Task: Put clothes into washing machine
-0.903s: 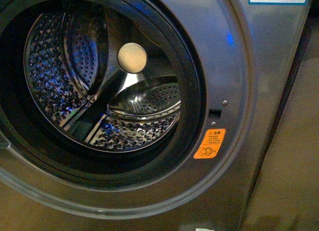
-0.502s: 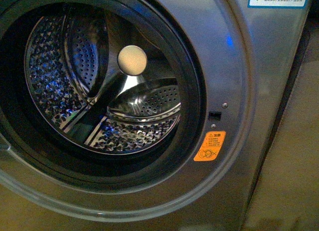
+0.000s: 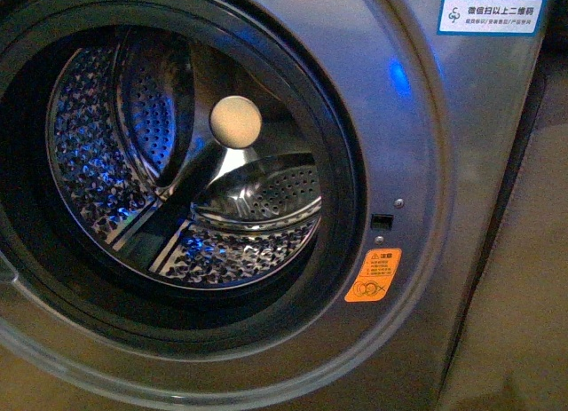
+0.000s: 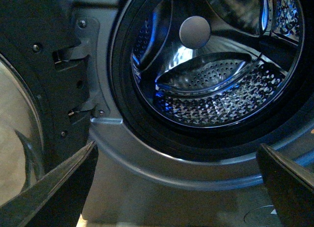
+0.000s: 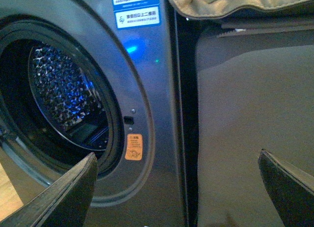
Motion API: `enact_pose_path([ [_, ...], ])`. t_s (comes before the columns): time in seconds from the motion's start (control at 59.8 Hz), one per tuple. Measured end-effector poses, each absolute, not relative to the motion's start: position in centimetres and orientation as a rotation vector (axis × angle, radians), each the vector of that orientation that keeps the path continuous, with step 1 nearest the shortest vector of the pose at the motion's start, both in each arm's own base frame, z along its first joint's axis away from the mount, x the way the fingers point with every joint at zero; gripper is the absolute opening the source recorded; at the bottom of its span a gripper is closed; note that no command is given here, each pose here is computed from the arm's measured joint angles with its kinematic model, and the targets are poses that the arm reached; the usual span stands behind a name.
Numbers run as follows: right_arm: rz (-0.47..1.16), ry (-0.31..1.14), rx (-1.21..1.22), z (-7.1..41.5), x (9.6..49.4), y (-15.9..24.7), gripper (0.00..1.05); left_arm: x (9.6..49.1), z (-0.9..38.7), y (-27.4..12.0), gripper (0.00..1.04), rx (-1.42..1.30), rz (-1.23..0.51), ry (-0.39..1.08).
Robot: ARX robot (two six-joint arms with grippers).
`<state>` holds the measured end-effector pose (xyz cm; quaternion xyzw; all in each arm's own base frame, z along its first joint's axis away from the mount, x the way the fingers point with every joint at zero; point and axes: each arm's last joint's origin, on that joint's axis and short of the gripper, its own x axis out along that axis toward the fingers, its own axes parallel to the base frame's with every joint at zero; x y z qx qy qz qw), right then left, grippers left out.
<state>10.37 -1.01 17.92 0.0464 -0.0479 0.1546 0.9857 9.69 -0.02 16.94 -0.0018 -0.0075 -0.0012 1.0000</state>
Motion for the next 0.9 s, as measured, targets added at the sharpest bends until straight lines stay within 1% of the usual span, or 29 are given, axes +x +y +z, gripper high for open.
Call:
enact_pose_path([
  [0.151, 0.278, -0.131, 0.119, 19.2, 11.0, -2.6, 0.97, 9.7, 16.9, 0.0, 0.98, -0.004, -0.002, -0.015],
  [0.284, 0.217, -0.206, 0.088, 22.3, 11.9, -5.6, 0.97, 9.7, 16.9, 0.0, 0.98, -0.004, -0.002, -0.015],
  [0.385, 0.149, -0.207, 0.064, 23.9, 12.7, -8.4, 0.97, 9.7, 16.9, 0.0, 0.98, -0.004, -0.002, -0.015],
  [0.502, 0.024, -0.104, 0.106, 24.6, 14.3, -13.0, 0.97, 9.7, 16.9, 0.0, 0.98, -0.004, -0.002, -0.015],
  [0.636, -0.09, 0.045, 0.143, 23.7, 15.8, -17.8, 0.97, 9.7, 16.9, 0.0, 0.98, -0.004, -0.002, -0.015],
  [0.719, -0.157, 0.194, 0.168, 21.9, 16.8, -21.6, 0.97, 9.7, 16.9, 0.0, 0.98, -0.004, -0.002, -0.015],
  [0.82, -0.194, 0.325, 0.15, 18.9, 17.6, -24.3, 0.97, 9.7, 17.0, 0.0, 0.98, -0.004, -0.002, -0.015],
  [0.903, -0.213, 0.416, 0.134, 16.3, 18.1, -25.6, 0.97, 9.7, 16.9, 0.0, 0.98, -0.004, -0.002, -0.015],
])
